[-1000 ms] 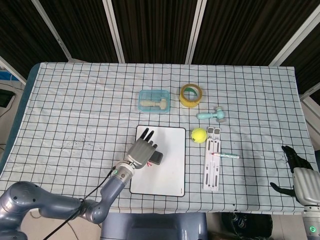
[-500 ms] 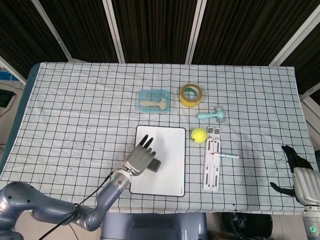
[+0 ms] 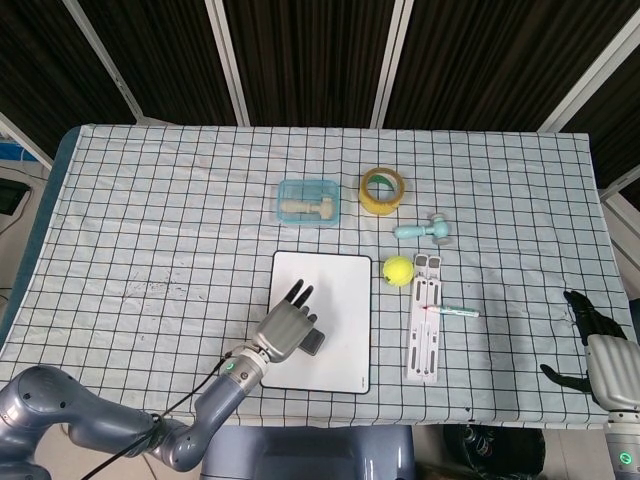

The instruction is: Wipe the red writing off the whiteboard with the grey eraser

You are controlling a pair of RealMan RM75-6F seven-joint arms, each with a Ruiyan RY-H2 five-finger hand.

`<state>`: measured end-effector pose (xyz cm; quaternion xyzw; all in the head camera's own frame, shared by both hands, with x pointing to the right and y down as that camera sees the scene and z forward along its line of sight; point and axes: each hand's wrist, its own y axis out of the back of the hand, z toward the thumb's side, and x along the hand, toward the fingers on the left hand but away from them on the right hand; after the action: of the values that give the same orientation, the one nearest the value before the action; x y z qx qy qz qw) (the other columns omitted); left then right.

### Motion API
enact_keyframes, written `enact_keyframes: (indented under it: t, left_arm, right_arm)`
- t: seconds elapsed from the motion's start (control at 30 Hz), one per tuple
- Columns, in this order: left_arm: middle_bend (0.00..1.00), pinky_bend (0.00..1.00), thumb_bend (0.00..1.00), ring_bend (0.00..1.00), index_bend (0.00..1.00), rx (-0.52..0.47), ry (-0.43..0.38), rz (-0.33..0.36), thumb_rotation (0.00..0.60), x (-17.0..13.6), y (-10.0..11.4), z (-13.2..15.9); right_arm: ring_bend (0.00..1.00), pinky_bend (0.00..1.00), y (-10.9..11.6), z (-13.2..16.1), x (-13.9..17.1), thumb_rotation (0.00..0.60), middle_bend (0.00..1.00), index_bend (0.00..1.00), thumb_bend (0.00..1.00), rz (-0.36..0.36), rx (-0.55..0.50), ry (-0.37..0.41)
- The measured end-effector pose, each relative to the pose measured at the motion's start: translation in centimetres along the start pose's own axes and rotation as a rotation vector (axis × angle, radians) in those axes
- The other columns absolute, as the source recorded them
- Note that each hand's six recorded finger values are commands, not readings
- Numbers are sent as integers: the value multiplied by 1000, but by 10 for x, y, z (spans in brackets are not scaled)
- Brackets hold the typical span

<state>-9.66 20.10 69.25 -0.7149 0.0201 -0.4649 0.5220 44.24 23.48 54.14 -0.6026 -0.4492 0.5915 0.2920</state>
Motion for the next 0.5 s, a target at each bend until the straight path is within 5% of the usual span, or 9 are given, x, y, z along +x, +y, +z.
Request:
enact_keyframes:
  t: [0.5]
  left_arm:
    - [487, 14, 356, 0, 442, -4, 75, 51, 600, 35, 14, -14]
  right_arm:
    - [201, 215, 0, 0, 0, 600, 106, 59, 79, 2, -8, -2]
